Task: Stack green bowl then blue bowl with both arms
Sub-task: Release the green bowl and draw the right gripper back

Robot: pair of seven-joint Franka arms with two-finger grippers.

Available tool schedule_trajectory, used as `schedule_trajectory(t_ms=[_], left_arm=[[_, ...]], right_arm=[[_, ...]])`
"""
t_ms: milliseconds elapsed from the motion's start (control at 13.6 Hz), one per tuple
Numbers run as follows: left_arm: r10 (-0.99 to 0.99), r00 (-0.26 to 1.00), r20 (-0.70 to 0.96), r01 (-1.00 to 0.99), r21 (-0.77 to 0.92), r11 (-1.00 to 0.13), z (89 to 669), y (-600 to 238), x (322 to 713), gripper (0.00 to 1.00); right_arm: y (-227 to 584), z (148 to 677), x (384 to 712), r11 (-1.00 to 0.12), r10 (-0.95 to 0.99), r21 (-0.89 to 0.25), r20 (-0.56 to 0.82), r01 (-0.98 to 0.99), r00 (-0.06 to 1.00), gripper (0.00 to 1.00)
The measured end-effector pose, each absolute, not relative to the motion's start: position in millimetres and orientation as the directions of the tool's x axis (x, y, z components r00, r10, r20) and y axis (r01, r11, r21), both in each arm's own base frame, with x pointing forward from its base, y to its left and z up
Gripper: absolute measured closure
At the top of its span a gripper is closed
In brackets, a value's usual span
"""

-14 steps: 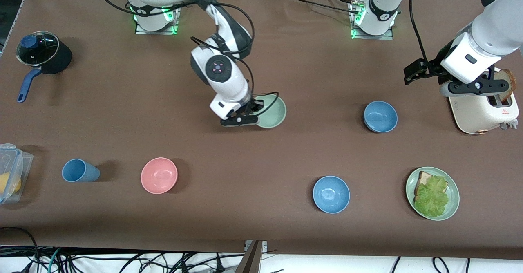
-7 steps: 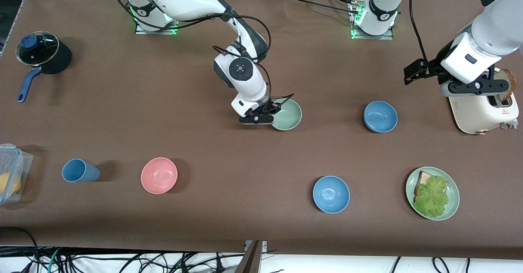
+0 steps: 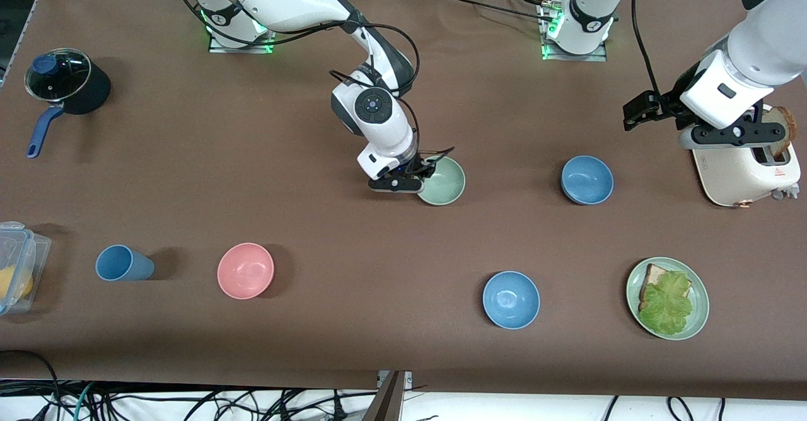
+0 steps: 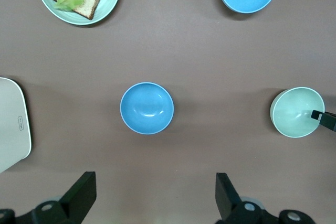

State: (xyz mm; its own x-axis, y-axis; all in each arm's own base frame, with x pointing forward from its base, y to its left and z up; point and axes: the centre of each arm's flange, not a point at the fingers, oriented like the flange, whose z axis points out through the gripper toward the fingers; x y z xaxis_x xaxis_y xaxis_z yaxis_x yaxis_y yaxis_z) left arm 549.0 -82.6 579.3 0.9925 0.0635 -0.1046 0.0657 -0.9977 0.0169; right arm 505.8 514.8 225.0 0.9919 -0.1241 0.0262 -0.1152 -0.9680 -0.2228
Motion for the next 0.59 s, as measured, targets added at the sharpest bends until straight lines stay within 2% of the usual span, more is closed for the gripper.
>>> schedule_trajectory(t_ms=[147,367,588], left_arm=[[0.064,0.992,-0.105,0.066,0.017,-0.998,579.3,-82.4,549.0,0.00],[0.066,0.992,-0.110,0.068,0.016,-0.998,578.8,-81.2,548.5,0.00],[0.081,0.989,-0.126,0.083,0.012,-0.996,577.6,-72.7,547.9,0.00]], right_arm=[[499.5,244.1,523.8,-0.972,-0.146,-0.192,0.035,-0.137,0.989,0.30],[431.4,314.9,570.0,-0.978,-0.190,-0.100,0.037,-0.185,0.981,0.00],[325.2,375.2,611.2,-0.969,-0.244,-0.032,-0.015,-0.244,0.970,0.00]])
